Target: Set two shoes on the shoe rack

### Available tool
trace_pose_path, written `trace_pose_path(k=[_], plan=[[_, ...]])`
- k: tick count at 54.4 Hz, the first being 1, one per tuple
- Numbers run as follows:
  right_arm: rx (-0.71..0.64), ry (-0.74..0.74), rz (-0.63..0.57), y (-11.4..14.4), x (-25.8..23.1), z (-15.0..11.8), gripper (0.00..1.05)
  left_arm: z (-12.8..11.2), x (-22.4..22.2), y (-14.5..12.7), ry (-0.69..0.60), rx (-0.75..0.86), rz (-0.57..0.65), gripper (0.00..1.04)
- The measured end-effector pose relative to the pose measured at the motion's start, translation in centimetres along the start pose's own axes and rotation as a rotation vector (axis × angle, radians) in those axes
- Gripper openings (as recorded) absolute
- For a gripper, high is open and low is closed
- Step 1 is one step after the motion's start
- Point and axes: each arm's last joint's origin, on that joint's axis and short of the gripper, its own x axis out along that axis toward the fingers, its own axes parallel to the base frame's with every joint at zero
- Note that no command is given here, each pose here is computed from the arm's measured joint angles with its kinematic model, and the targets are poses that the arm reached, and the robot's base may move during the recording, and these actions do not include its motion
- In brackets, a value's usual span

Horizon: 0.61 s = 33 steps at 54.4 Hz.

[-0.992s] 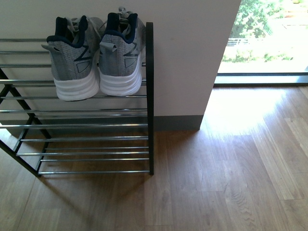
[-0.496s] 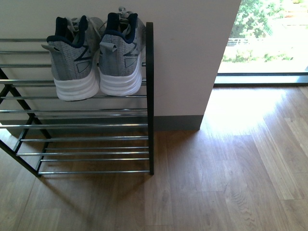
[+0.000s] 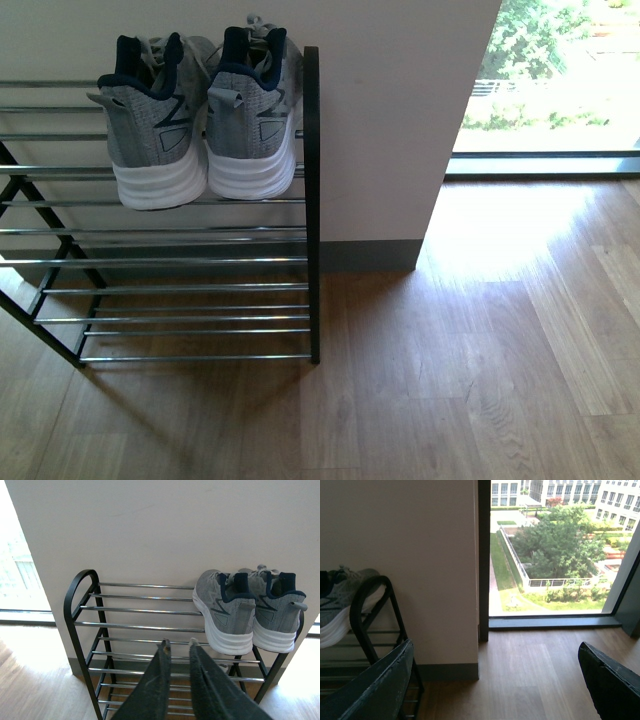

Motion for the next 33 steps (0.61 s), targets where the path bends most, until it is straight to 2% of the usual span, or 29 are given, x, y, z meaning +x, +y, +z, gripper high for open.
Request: trace_pose_path(k=[7, 18, 24, 33], plan=[[0.000, 0.000, 0.000, 0.00, 0.00, 0.00, 0.96, 0.00, 0.00, 0.00, 0.000, 0.000, 0.000, 0.44], [0.000, 0.000, 0.000, 0.00, 0.00, 0.00, 0.96, 0.00, 0.00, 0.00, 0.000, 0.000, 0.000, 0.74], [0.000, 0.000, 0.000, 0.00, 0.00, 0.00, 0.96, 0.00, 0.00, 0.00, 0.000, 0.002, 0.000, 0.97], [0.000, 0.000, 0.000, 0.00, 0.00, 0.00, 0.96, 0.00, 0.00, 0.00, 0.000, 0.003, 0.000, 0.95]])
